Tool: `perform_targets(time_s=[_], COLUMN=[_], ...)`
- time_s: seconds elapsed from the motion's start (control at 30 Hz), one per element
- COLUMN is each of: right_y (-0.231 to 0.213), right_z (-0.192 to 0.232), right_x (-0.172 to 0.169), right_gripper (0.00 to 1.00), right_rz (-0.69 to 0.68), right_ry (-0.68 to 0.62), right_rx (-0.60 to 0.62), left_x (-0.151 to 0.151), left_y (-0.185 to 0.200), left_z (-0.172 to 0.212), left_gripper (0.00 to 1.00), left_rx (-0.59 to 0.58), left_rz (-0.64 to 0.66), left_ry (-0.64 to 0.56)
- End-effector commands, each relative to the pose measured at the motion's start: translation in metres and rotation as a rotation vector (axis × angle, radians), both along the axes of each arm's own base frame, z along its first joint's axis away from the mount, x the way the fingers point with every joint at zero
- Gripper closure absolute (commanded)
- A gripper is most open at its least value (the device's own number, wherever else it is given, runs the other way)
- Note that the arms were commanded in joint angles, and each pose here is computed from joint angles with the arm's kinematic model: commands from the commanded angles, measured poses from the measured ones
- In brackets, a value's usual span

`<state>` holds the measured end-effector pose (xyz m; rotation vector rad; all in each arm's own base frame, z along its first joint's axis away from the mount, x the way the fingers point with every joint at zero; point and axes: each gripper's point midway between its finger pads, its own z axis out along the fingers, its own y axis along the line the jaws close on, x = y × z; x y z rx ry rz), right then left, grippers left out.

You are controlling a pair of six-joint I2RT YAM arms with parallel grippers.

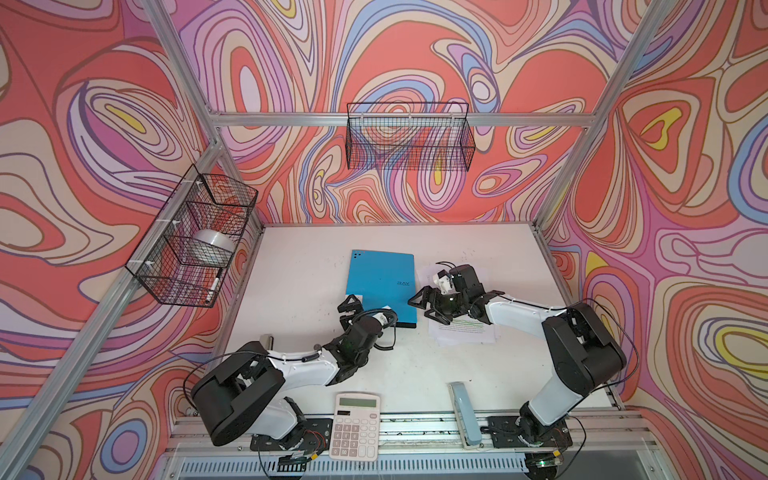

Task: Put the files into the folder

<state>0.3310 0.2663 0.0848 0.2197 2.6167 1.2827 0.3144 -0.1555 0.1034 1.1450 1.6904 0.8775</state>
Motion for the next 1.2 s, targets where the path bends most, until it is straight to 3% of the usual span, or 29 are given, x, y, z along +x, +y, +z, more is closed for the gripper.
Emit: perform_targets(time_s=[0.0, 0.9, 1.17], right_y=[0.013, 0.043, 0.053], right_z=[0.004, -0.002, 0.008], right_x=[0.008, 0.024, 0.03], right_gripper=[0.07, 0.15, 0.24], right_rz=[0.033, 0.076, 0.08], right_ry=[-0.018, -0.005, -0.017], right_rx=[0.04, 0.197, 0.285], left_x=[0.005, 0.001, -0.008], left_y=[-0.001, 0.004, 0.005], left_z=[0.022, 0.012, 0.006], left_gripper=[0.01, 0.01, 0.0], left_rx=[-0.057, -0.07, -0.072], left_rz=[0.043, 0.067, 0.059], left_ry=[-0.062, -0.03, 0.07])
